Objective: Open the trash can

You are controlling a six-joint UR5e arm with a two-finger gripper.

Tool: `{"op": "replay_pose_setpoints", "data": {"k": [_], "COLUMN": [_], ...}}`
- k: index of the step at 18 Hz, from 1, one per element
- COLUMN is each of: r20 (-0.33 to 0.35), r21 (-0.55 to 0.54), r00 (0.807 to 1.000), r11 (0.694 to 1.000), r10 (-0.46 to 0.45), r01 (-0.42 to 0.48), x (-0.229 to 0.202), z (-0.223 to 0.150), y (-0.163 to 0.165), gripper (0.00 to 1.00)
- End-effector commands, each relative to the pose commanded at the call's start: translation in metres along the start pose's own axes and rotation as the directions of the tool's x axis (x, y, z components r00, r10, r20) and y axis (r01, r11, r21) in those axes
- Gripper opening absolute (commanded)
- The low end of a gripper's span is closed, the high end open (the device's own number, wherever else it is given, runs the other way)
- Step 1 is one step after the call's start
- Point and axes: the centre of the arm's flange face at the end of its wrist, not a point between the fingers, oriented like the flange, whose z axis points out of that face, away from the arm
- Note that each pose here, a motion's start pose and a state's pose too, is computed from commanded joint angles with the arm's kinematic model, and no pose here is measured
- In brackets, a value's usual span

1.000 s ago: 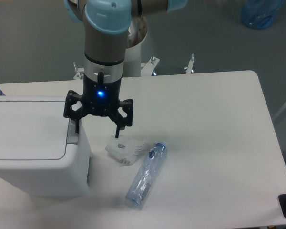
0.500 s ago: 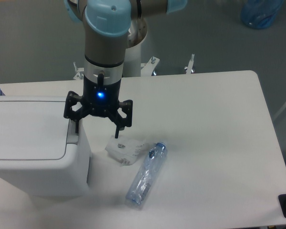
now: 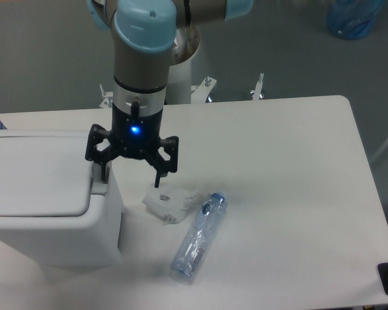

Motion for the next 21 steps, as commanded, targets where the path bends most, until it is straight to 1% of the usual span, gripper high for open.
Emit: {"op": "replay_pose_setpoints", "data": {"k": [4,7,10,11,12,13,14,16,17,19,21], "r20": [0.002,0.014,0.054,0.065,0.103,0.157,0.215,0.295,0.311,0.315,0.313], "r21": [0.001,0.034,0.124,0.137,0.136,0.115,0.079,0.012,-0.005,-0.026,-0.053], "r00": [1.0,1.0,0.997,0.996,0.992,0.983,0.966,0.93,0.923,0.921,0.912], "r11": [1.0,0.999,0.99,0.988,0.987,0.986,0.984,0.972,0.971,0.972,0.963], "r10": [0.0,0.023,0.054,0.065,0.075,0.098,0.142,0.221,0.229,0.23,0.267], "r01": [0.0,-0.024,-0.061,-0.073,-0.088,-0.117,-0.162,-0.235,-0.239,-0.234,-0.264], "x": [0.0,0.002,-0.002,-0.004,-0.016,-0.029,-0.038,-0.051,-0.062,-0.082,-0.093], "z": [-0.001,-0.016,-0.043,-0.051,-0.059,-0.064,-0.067,-0.07,-0.071,-0.073,-0.075], "y": [0.0,-0.008,-0.026,-0.029,-0.029,-0.026,-0.023,-0.02,-0.017,-0.011,-0.007], "gripper": [1.0,1.0,1.0,1.0,1.0,1.0,1.0,1.0,1.0,1.0,1.0]}}
